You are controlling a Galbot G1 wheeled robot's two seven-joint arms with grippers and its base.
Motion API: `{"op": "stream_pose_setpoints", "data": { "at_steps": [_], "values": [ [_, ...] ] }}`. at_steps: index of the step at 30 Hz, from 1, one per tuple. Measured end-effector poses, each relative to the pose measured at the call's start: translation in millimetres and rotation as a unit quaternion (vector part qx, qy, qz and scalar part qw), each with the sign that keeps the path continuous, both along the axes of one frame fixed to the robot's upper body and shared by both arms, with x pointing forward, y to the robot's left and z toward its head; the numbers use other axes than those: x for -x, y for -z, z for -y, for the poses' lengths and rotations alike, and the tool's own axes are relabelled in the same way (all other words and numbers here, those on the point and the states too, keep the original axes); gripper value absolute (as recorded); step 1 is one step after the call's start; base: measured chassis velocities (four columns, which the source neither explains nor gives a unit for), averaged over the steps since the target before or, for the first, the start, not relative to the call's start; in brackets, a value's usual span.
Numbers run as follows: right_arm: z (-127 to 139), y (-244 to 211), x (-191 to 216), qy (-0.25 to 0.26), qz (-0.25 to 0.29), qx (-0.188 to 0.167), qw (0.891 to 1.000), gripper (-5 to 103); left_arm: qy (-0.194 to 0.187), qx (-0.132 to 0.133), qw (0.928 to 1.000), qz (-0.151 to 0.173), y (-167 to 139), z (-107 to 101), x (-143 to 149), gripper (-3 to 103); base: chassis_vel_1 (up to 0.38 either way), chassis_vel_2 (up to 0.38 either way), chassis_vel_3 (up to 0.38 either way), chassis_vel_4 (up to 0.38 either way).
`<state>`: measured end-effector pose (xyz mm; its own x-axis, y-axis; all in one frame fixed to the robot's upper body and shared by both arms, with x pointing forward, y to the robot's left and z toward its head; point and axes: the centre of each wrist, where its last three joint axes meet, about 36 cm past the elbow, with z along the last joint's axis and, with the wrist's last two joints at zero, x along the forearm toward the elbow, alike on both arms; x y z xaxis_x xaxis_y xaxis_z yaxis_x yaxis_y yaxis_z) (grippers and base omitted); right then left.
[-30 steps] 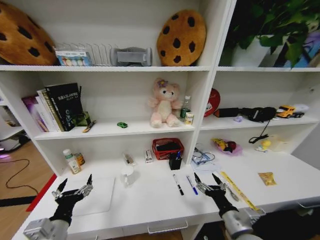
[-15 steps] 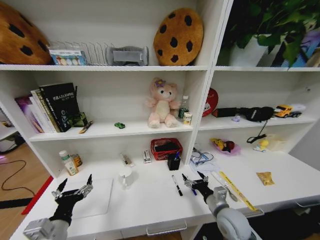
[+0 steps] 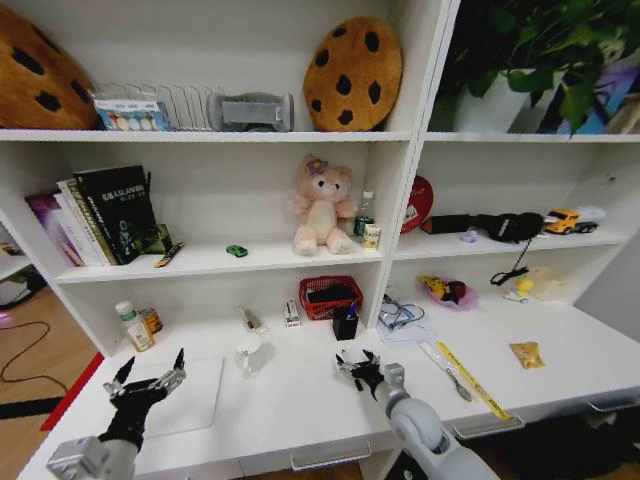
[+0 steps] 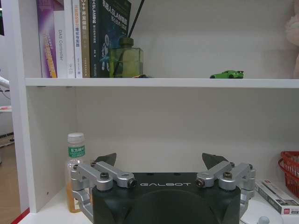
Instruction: Organize the objects on the table.
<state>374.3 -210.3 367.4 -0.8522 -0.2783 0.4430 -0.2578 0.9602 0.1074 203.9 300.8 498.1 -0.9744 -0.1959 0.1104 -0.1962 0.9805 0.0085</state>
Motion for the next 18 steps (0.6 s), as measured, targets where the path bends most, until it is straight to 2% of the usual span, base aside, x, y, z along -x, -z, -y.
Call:
{"op": "stream_pose_setpoints", "data": {
  "at_steps": [2,5,10,13,15,17,18],
  "values": [
    [-4,1,-5,0.003,-0.001,0.002,1.000,95,0.000,0.000,1.0000,0.000,0,0,0,100,0.000,0.000,0.000,0.000],
    [-7,4,-9,0.006,-0.004,0.005,1.000,90,0.000,0.000,1.0000,0.000,0,0,0,100,0.000,0.000,0.000,0.000],
    [-12,7,-11,0.005,-0.013,0.010,1.000,87,0.000,0.000,1.0000,0.000,0,0,0,100,0.000,0.000,0.000,0.000],
    [-15,9,-11,0.006,-0.018,0.012,1.000,83,0.000,0.000,1.0000,0.000,0,0,0,100,0.000,0.000,0.000,0.000],
    [-16,11,-12,0.008,-0.021,0.012,1.000,74,0.000,0.000,1.0000,0.000,0,0,0,100,0.000,0.000,0.000,0.000],
    [-17,11,-12,0.009,-0.022,0.011,1.000,74,0.000,0.000,1.0000,0.000,0,0,0,100,0.000,0.000,0.000,0.000],
    [-17,11,-12,0.009,-0.024,0.011,1.000,63,0.000,0.000,1.0000,0.000,0,0,0,100,0.000,0.000,0.000,0.000]
  ]
}}
